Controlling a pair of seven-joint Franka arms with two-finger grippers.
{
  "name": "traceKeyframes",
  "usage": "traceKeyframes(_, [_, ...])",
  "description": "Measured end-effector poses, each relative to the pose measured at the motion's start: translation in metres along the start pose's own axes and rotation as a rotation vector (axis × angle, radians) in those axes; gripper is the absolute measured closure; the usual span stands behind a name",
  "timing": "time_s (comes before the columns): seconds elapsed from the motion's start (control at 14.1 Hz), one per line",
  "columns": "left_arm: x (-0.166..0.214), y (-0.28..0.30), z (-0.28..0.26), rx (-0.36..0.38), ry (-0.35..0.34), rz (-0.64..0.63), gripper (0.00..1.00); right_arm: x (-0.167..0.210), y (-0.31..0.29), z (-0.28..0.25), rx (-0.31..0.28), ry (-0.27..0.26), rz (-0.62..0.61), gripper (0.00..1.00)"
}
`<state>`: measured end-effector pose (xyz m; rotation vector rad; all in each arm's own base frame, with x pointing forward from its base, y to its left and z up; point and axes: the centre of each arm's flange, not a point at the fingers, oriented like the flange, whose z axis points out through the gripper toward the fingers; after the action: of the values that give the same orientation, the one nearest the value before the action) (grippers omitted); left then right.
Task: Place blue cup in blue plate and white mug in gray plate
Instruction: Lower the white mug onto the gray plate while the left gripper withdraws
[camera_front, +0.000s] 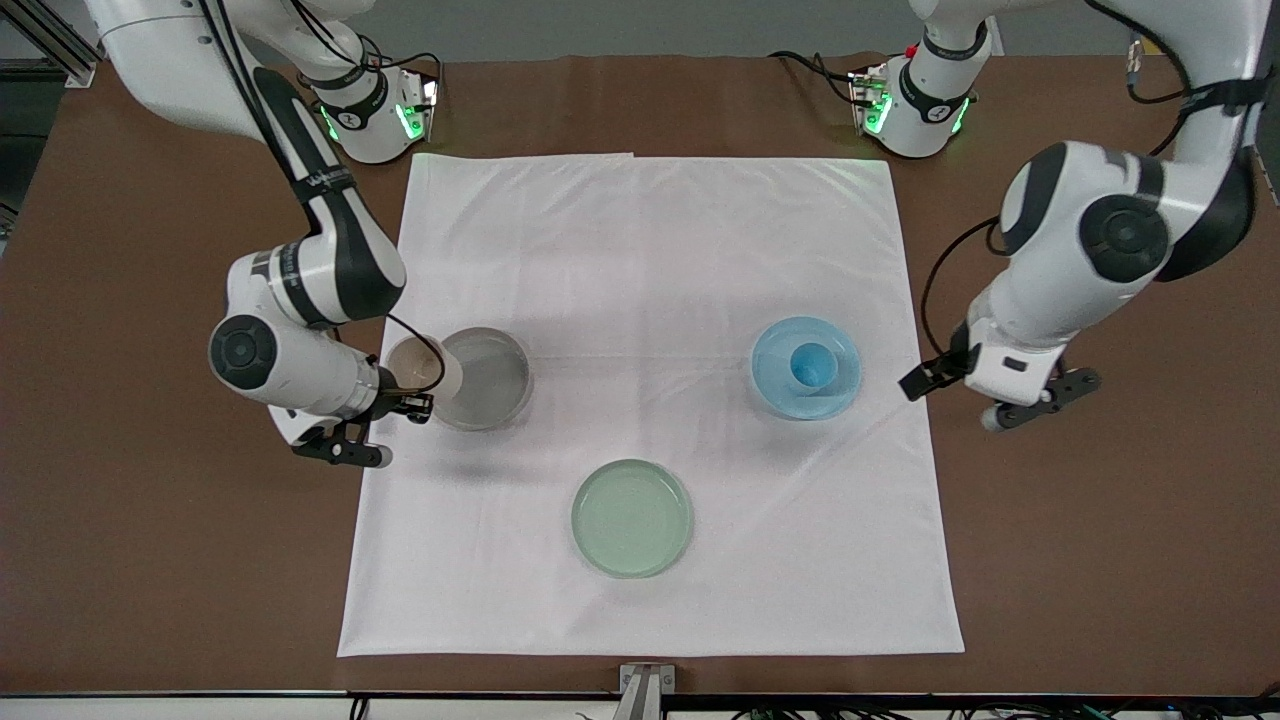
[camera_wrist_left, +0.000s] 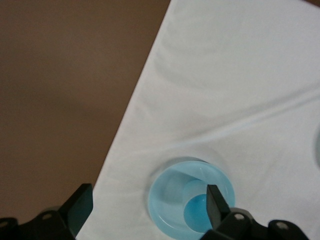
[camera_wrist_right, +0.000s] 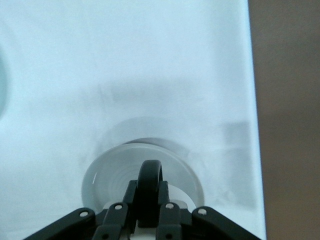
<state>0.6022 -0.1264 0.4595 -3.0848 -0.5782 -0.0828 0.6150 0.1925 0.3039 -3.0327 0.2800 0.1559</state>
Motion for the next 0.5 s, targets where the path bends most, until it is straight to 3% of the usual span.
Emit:
traceKeyframes(0.28, [0.025,-0.063,-0.089,0.046,-0.004,0.122,0.00,-0.024,-0.018,0.023,0.011,0.052,-0.006,0.81])
traceKeyframes(0.5, [0.022,-0.079,-0.142,0.065,-0.029,0.204,0.00,-0.029,-0.011,0.037,-0.033,0.066,-0.031,0.81])
